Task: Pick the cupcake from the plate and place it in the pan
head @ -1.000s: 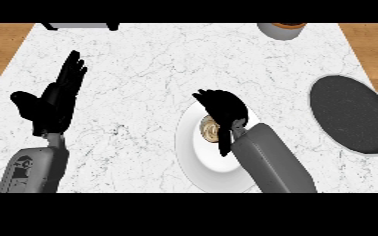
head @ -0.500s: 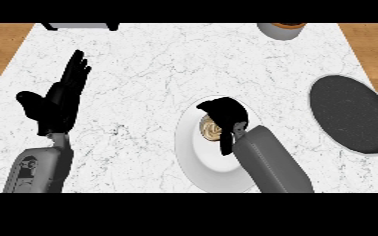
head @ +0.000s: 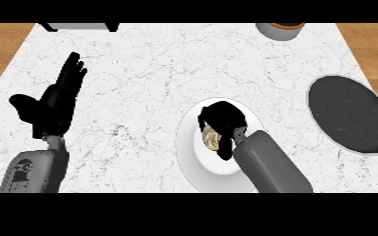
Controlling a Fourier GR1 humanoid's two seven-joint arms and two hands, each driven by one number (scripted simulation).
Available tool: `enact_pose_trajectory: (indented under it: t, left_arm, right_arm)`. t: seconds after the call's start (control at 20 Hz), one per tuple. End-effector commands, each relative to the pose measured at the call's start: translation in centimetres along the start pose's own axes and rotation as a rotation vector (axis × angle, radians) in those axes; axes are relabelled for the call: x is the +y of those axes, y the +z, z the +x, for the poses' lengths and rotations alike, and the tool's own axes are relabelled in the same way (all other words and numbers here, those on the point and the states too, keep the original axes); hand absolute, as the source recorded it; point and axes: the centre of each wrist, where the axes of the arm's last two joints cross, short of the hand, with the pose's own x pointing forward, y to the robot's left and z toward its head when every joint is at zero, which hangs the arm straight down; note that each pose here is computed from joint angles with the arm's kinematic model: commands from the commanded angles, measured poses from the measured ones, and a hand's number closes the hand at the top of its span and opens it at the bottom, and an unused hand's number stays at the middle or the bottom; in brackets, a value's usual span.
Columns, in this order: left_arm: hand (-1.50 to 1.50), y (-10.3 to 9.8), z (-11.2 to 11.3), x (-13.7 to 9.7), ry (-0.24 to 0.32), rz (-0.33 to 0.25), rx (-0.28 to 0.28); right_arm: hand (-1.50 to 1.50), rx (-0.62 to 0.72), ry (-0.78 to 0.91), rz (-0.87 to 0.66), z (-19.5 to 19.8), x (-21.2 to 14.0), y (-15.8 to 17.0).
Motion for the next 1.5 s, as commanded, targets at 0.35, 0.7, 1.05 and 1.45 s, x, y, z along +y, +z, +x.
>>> enact_pose_trajectory:
  t: [0.35,0.7,1.05,1.45]
  left_arm:
    - [0.0,1.1,-0.9,1.0,-0.003,0.082,0.03]
    - [0.0,2.1,-1.1,2.8,-0.012,0.084,0.04]
    - [0.0,1.4,0.1,2.0,0.001,0.043,0.008]
    - [0.0,1.3,-0.2,-0.3,-0.006,0.003,0.001]
  right_arm:
    - [1.5,-0.139,0.027,0.04,-1.6,11.9,14.8]
    - [1.5,-0.172,0.062,-0.466,-2.4,7.3,23.8]
    - [1.5,-0.074,-0.088,-0.726,-4.1,6.5,30.2]
    - [1.5,-0.118,-0.458,-0.859,-6.6,4.1,31.2]
